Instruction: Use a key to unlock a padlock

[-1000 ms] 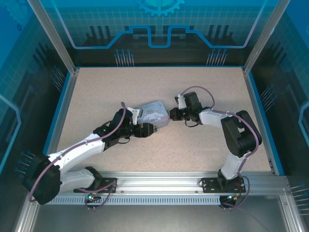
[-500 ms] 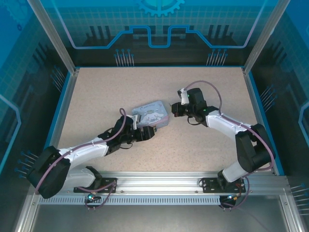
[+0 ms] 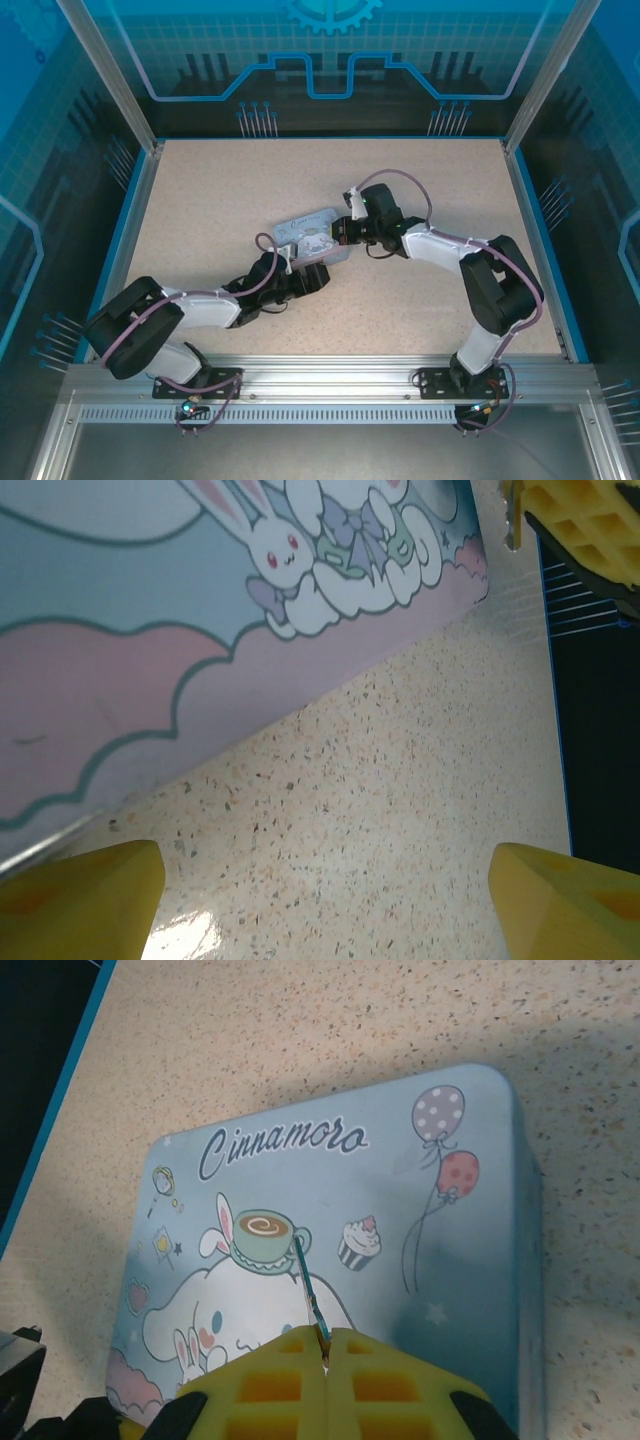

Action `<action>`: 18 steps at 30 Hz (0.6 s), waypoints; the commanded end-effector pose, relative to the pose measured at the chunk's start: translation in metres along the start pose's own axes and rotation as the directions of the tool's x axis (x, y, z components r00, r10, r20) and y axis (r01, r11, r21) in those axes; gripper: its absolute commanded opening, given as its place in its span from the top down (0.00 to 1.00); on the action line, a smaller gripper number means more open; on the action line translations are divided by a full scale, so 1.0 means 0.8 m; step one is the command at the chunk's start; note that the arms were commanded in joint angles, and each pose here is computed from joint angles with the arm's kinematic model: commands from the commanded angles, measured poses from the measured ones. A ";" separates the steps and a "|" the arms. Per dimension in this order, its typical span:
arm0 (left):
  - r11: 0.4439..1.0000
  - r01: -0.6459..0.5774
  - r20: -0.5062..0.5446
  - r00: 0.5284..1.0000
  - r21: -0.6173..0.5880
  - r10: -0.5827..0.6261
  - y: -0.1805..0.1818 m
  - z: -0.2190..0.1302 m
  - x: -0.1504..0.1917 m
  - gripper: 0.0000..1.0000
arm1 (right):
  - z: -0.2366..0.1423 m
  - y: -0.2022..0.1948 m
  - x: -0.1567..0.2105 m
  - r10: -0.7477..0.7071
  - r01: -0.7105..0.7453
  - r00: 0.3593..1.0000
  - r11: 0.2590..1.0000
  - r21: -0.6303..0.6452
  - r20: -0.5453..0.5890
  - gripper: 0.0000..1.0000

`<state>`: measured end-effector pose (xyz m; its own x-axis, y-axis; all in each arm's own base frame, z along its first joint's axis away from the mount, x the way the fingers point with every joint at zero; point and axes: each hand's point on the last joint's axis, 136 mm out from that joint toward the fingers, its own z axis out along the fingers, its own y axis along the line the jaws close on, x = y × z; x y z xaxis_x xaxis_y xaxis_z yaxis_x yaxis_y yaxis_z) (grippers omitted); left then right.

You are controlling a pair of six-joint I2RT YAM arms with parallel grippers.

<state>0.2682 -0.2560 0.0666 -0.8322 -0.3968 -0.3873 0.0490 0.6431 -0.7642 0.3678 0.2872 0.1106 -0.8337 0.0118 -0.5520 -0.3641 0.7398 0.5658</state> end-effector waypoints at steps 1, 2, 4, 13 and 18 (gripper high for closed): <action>1.000 -0.003 0.069 0.998 -0.025 0.004 0.006 0.000 -0.012 0.14 | 0.008 0.017 -0.002 0.027 -0.028 0.999 0.998 -0.049 -0.032 1.00; 0.999 -0.007 0.075 0.997 -0.033 0.009 0.009 0.000 -0.014 0.13 | 0.009 0.016 0.001 0.036 -0.038 0.998 0.998 -0.044 -0.047 1.00; 0.999 -0.016 0.086 0.996 -0.039 0.019 0.011 0.000 -0.015 0.13 | 0.013 0.012 0.007 0.056 -0.058 0.996 0.998 -0.032 -0.073 1.00; 0.994 -0.106 0.174 0.979 -0.030 0.110 0.005 0.006 -0.025 0.13 | 0.021 -0.015 0.029 0.086 -0.079 0.988 0.995 0.058 -0.126 1.00; 0.982 -0.183 0.235 0.954 -0.041 0.187 -0.003 0.008 -0.020 0.12 | 0.023 -0.022 0.033 0.093 -0.083 0.987 0.993 0.085 -0.131 1.00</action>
<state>0.2793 -0.2565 0.0626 -0.7295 -0.4123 -0.5457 0.1220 0.7066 -0.6970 0.3663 0.2898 0.0940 -0.8862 0.0084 -0.4632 -0.2987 0.7539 0.5852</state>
